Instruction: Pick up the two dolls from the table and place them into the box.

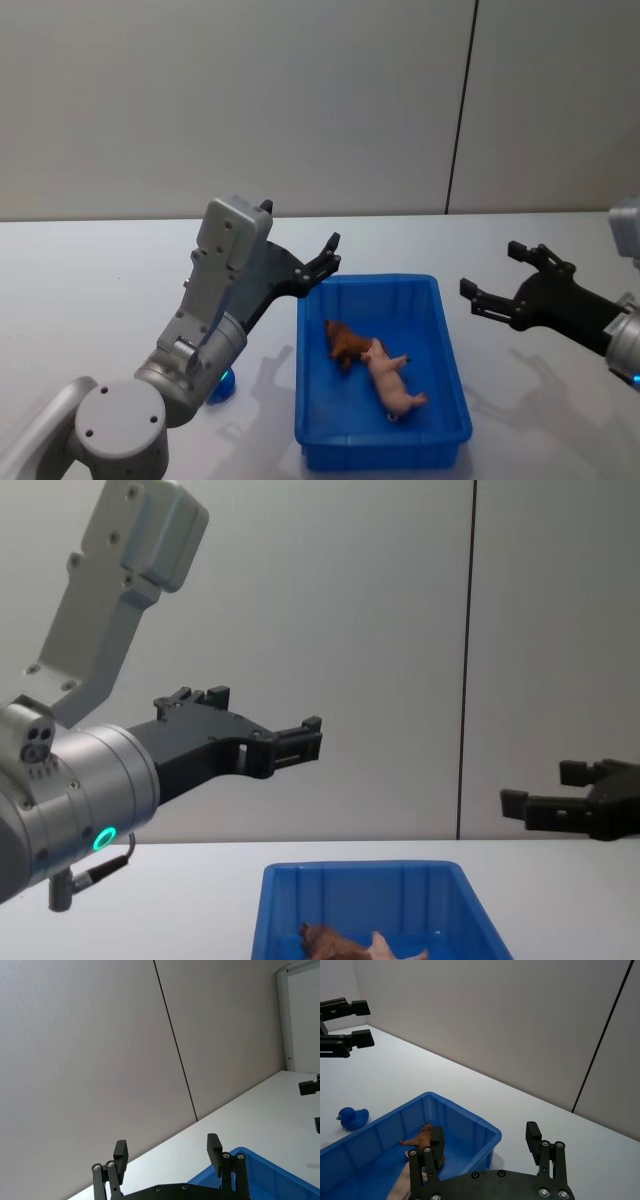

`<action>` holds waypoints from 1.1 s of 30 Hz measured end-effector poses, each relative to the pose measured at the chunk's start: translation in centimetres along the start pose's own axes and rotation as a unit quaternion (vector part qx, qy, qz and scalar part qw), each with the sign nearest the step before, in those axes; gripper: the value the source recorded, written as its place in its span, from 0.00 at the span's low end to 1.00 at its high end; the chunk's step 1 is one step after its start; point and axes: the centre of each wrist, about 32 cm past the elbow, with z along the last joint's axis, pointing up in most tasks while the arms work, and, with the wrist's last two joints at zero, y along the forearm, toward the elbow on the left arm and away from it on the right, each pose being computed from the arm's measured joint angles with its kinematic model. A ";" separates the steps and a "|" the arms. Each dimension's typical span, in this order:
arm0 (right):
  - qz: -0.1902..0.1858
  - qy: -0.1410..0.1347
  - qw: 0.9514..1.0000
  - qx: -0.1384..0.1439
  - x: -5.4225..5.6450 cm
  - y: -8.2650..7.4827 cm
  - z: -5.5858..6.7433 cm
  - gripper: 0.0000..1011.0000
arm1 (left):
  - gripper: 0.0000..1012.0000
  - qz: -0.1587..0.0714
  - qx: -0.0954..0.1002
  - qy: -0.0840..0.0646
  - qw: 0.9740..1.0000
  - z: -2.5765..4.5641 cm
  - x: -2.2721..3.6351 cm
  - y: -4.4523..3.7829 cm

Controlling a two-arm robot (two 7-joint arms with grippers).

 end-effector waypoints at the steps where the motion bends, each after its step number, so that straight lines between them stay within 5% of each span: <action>1: -0.001 0.000 1.000 0.000 0.0 -0.1 0.0 0.99 | 0.99 0.000 0.000 0.000 1.000 0.00 0.00 0.00; 11: -0.010 -0.003 1.000 0.000 0.3 -1.1 -0.2 0.99 | 0.99 0.007 0.009 -0.003 1.000 -0.02 -0.01 0.35; 18: -0.013 -0.004 1.000 0.000 0.3 -1.4 -0.3 0.99 | 0.99 0.027 0.030 -0.005 0.999 -0.07 -0.04 1.36; 27: -0.015 -0.005 1.000 -0.001 0.4 -1.6 -0.3 0.99 | 0.99 0.061 0.075 0.004 0.995 -0.59 -0.11 3.91; 33: -0.016 -0.005 1.000 -0.001 0.4 -1.7 -0.3 0.99 | 0.99 0.082 0.112 0.017 0.990 -1.55 -0.31 6.10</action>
